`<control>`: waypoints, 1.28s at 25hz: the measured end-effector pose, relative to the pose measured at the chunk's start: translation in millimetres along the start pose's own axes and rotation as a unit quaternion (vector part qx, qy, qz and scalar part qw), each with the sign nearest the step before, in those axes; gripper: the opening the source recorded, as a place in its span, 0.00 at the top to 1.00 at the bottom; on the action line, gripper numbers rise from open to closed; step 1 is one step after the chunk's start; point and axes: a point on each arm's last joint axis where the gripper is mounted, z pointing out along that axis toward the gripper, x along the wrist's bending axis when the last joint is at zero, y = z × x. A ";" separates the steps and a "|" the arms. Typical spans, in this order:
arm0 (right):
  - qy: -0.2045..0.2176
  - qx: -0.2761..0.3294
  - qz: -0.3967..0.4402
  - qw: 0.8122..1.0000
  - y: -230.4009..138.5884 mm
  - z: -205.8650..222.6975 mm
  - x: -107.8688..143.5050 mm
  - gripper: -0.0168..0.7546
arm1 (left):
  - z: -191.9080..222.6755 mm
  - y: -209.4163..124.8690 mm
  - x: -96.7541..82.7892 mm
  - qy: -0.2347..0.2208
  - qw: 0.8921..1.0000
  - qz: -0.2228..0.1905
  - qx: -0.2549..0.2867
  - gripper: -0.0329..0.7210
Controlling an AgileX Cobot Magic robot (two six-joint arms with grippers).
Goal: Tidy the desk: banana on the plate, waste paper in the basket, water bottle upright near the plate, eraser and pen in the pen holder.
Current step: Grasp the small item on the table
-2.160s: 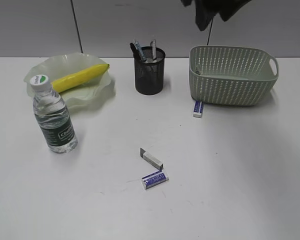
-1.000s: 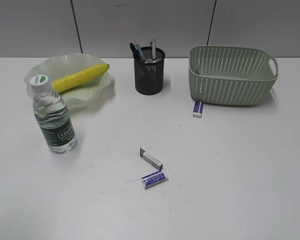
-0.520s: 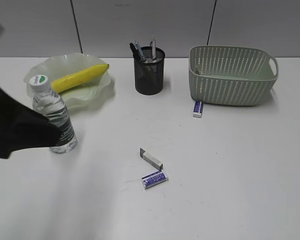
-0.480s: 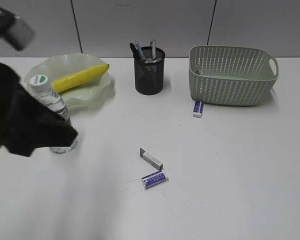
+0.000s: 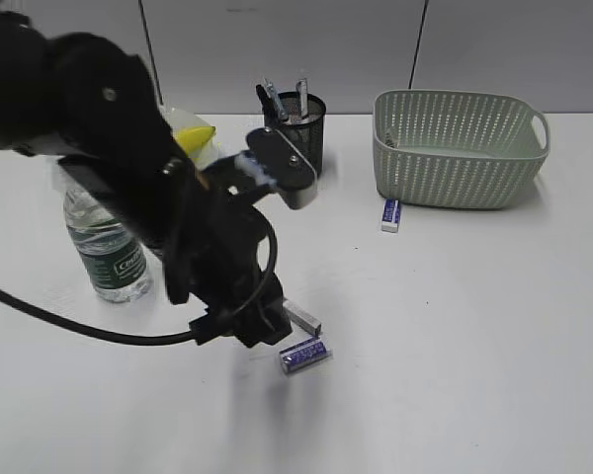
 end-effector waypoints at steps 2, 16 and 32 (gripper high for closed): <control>0.000 0.000 -0.003 1.000 0.0 0.0 0.0 0.48 | 17.2 4.8 5.6 -0.005 1.000 -0.002 0.014 0.41; 0.000 0.000 -0.003 1.000 0.0 0.0 0.0 0.48 | 83.0 12.0 9.2 -0.017 0.997 0.015 0.069 0.38; 0.000 0.000 -0.003 1.000 0.0 0.0 0.0 0.48 | 105.5 15.6 8.2 0.046 0.995 0.019 0.089 0.65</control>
